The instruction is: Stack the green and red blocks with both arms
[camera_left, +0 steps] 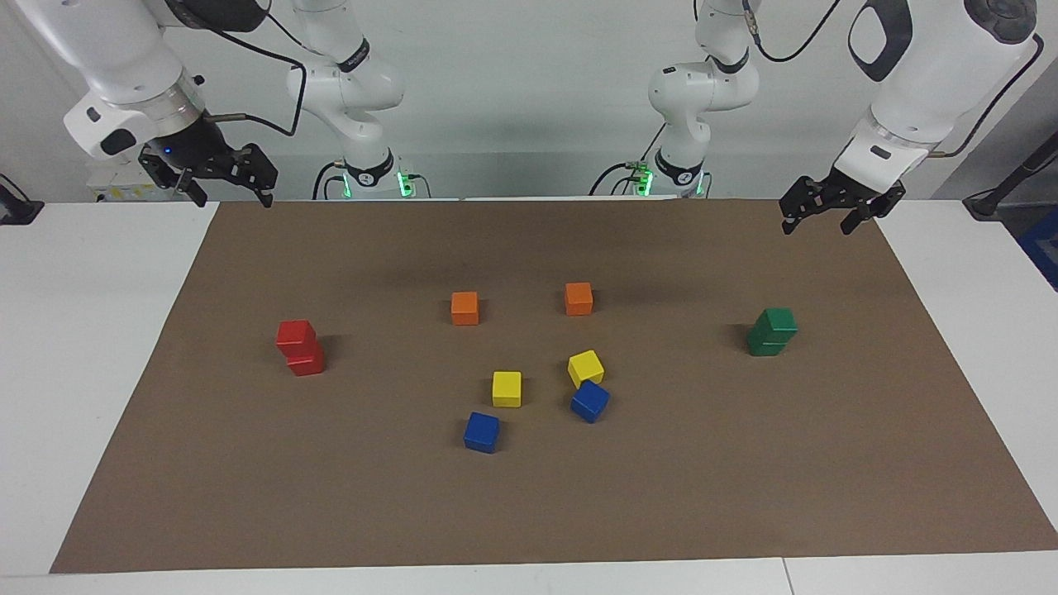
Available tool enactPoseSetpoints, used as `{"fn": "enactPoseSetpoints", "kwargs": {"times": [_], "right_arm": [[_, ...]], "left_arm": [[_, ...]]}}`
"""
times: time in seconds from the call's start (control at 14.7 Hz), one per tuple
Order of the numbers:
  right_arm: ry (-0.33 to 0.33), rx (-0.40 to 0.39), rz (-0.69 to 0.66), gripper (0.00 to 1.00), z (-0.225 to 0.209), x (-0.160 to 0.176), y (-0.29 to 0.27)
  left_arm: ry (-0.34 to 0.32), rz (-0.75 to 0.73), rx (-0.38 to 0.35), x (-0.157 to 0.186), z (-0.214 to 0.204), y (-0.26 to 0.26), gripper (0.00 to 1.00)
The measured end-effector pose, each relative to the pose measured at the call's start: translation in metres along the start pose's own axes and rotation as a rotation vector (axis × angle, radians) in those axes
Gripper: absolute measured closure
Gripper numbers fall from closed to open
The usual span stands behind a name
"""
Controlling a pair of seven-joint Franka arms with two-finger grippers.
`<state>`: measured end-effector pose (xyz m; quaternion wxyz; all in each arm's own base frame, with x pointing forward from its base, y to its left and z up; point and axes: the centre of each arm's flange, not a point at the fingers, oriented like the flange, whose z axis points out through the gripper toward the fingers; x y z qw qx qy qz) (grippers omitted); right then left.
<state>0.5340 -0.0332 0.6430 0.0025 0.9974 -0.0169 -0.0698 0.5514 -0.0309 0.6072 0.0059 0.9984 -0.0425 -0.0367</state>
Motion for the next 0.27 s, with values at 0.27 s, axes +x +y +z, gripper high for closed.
{"fn": "enactPoseSetpoints", "kwargs": {"times": [0.27], "right_arm": [[0.001, 0.001, -0.003, 0.0, -0.0012, -0.0026, -0.0012]], "left_arm": [[0.0, 0.0, 0.0, 0.0, 0.0, 0.0, 0.0]]}}
